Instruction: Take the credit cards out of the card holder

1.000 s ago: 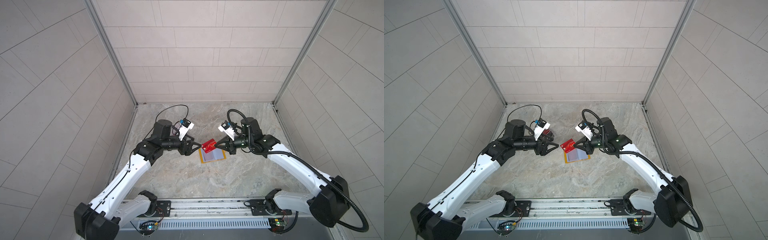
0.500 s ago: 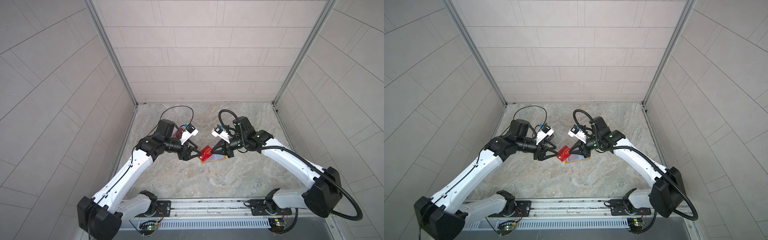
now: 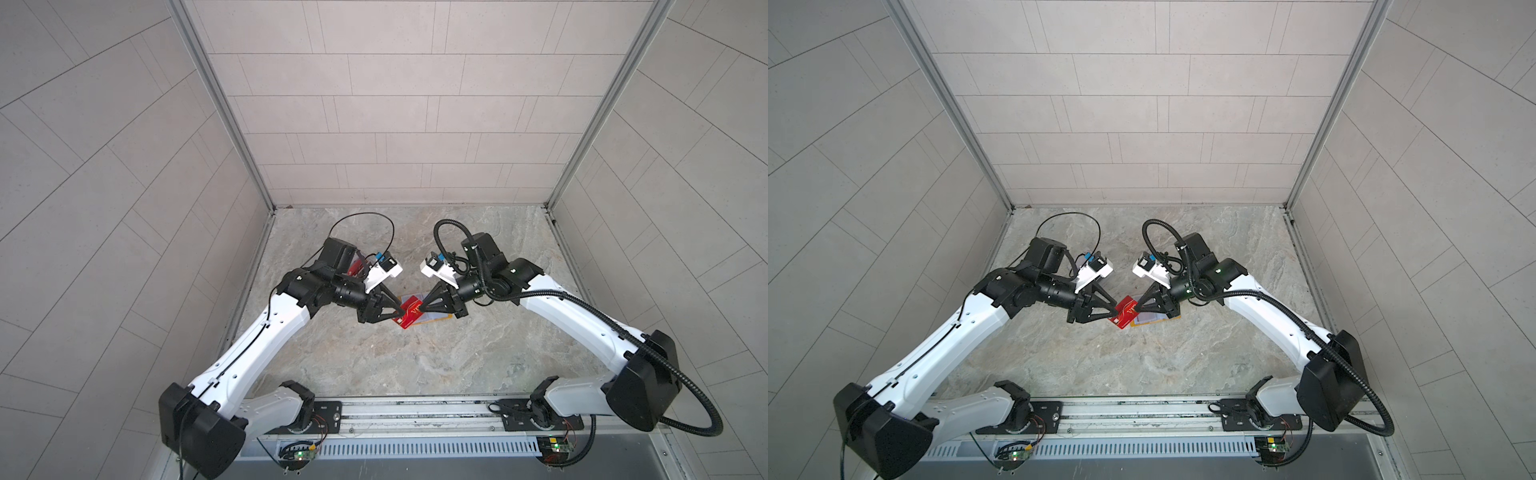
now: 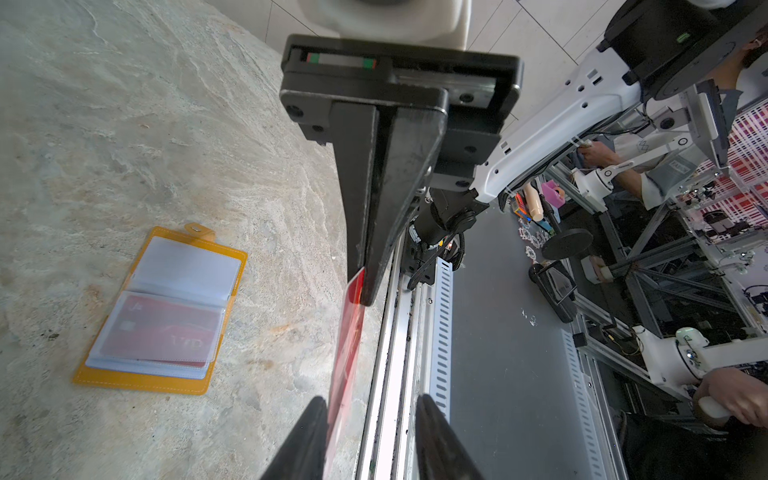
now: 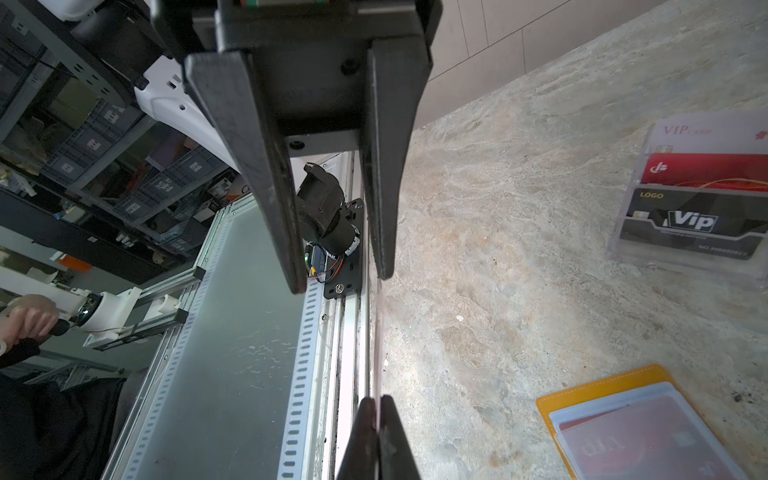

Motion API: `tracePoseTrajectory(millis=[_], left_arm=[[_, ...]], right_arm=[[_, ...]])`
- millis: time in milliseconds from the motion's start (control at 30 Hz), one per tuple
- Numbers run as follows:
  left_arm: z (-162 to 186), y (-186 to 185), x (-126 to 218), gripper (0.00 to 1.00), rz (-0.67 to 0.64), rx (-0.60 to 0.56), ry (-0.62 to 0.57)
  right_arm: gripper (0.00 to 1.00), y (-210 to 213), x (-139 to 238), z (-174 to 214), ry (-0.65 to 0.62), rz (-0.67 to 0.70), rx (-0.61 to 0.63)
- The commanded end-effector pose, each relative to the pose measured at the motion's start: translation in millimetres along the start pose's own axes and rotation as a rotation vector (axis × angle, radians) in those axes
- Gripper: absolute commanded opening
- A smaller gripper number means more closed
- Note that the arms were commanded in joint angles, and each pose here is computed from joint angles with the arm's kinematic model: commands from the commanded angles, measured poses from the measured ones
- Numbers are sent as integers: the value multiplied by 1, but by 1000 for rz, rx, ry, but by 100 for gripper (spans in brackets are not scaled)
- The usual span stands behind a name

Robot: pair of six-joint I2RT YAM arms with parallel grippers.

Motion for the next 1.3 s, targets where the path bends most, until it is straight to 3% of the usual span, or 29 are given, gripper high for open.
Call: tracePoseTrajectory(millis=[0,333,633,833,1133,1267], left_arm=[[-2,-6,-1,38,34,-19,12],[-2,-5,1,35,11,-29,17],[-1,-8,1,17,31,-31,20],[-1,-8,1,15,31,-26,22],[0,-5,0,2,20,-19,32],[-3,1,3,0,-51,-27,24]], right_arm=[[0,10,1,-11,-22,-53,96],[0,9,-2,-11,-5,-80,95],[0,9,-2,-13,-5,-79,102],[0,7,-3,-13,-5,-78,98],[0,5,-3,-13,-3,-65,95],[20,-1,-4,-13,-5,-24,74]])
Point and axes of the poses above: each gripper's point midway between its finger pads, its own x axis back along the fingers, its own y axis along the line the jaws close on, z = x × y, the point moved 4 cm from there along x, back along the fingers
